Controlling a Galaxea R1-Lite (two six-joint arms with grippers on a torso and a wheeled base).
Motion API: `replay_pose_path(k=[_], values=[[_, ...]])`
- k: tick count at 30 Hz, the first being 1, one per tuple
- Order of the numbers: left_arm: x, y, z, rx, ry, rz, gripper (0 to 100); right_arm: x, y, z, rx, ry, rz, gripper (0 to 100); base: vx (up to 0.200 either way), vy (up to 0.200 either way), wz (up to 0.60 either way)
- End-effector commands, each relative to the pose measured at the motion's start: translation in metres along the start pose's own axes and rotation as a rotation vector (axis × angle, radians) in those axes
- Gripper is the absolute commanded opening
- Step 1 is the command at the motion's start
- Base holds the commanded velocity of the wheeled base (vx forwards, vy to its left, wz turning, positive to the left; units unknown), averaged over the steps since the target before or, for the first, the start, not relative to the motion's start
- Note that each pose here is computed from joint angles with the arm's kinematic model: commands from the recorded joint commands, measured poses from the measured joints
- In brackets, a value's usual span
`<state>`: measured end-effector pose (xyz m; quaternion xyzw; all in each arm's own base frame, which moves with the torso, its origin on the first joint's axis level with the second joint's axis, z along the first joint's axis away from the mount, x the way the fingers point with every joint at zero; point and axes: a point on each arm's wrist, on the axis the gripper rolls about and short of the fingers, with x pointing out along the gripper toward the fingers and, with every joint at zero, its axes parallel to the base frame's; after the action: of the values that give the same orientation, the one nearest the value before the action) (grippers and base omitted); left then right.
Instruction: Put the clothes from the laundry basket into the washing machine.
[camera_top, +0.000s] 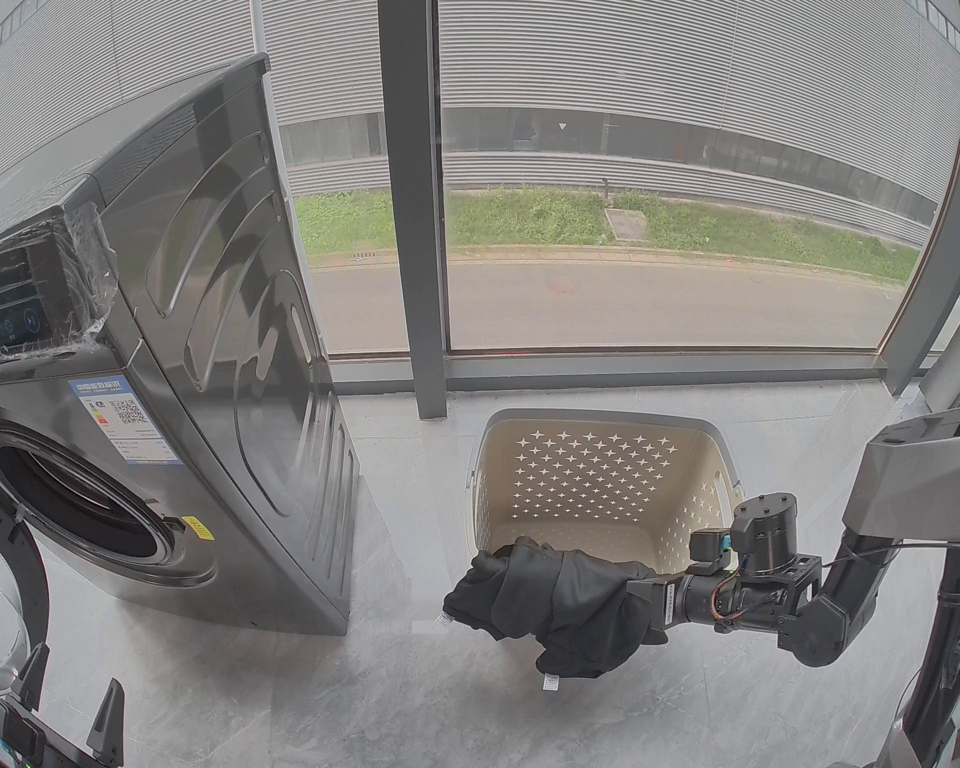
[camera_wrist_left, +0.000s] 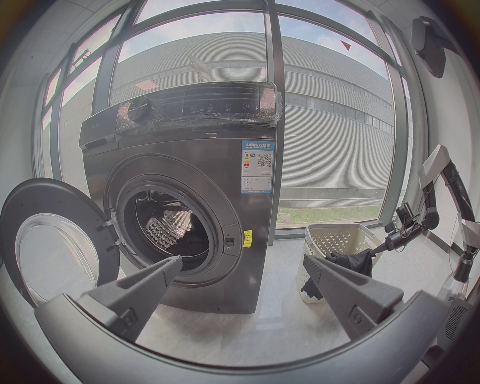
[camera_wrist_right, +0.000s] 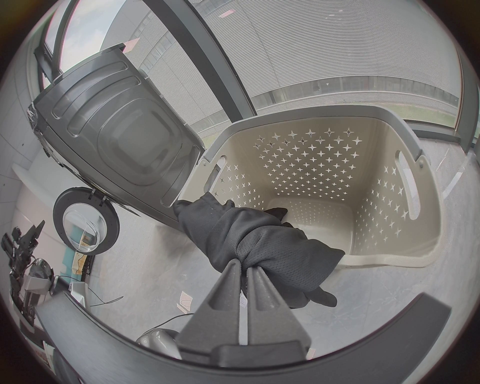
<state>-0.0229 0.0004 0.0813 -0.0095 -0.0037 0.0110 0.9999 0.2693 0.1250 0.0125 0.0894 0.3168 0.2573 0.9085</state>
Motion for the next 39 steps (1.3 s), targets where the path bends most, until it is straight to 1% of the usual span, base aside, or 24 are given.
replay_pose_path(k=[1,4,5,9,14,17,20,24,28,34,35,39], values=[[0.000,0.000,-0.005,-0.001,0.000,0.001,100,0.021,-0.011,-0.018,0.012,0.049,-0.018,0,0.000,0.000,0.00],[0.000,0.000,-0.005,-0.001,0.000,0.001,100,0.021,-0.011,-0.018,0.011,0.051,-0.018,0,0.000,0.000,0.00],[0.000,0.000,-0.005,-0.001,0.000,0.001,100,0.022,-0.011,-0.018,0.011,0.048,-0.016,100,0.000,0.000,0.00],[0.000,0.000,-0.005,-0.001,0.000,0.001,100,0.022,-0.011,-0.018,0.011,0.048,-0.016,100,0.000,0.000,0.00],[0.000,0.000,-0.005,-0.001,0.000,0.001,100,0.022,-0.012,-0.022,0.016,0.074,-0.028,100,0.000,0.000,0.00],[0.000,0.000,-0.005,-0.001,0.000,0.001,100,0.028,-0.015,-0.028,0.021,0.094,-0.042,100,0.000,0.000,0.00],[0.000,0.000,-0.005,-0.001,0.000,0.001,100,0.039,-0.019,-0.029,0.020,0.091,-0.065,100,0.000,0.000,0.00],[0.000,0.000,-0.005,-0.003,0.000,0.001,100,0.050,-0.021,-0.028,0.021,0.081,-0.063,100,0.000,0.000,0.00],[0.000,0.000,-0.005,-0.003,0.000,0.001,100,0.055,-0.020,-0.024,0.020,0.064,-0.056,100,0.000,0.000,0.00],[0.000,0.000,-0.005,-0.003,0.000,0.001,100,0.061,-0.022,-0.028,0.021,0.070,-0.059,100,0.000,0.000,0.00],[0.000,0.000,-0.005,-0.003,0.000,0.001,100,0.061,-0.022,-0.028,0.022,0.070,-0.057,0,0.000,0.000,0.00],[0.000,0.000,-0.005,-0.003,0.000,0.001,100,0.061,-0.021,-0.028,0.021,0.068,-0.054,0,0.000,0.000,0.00]])
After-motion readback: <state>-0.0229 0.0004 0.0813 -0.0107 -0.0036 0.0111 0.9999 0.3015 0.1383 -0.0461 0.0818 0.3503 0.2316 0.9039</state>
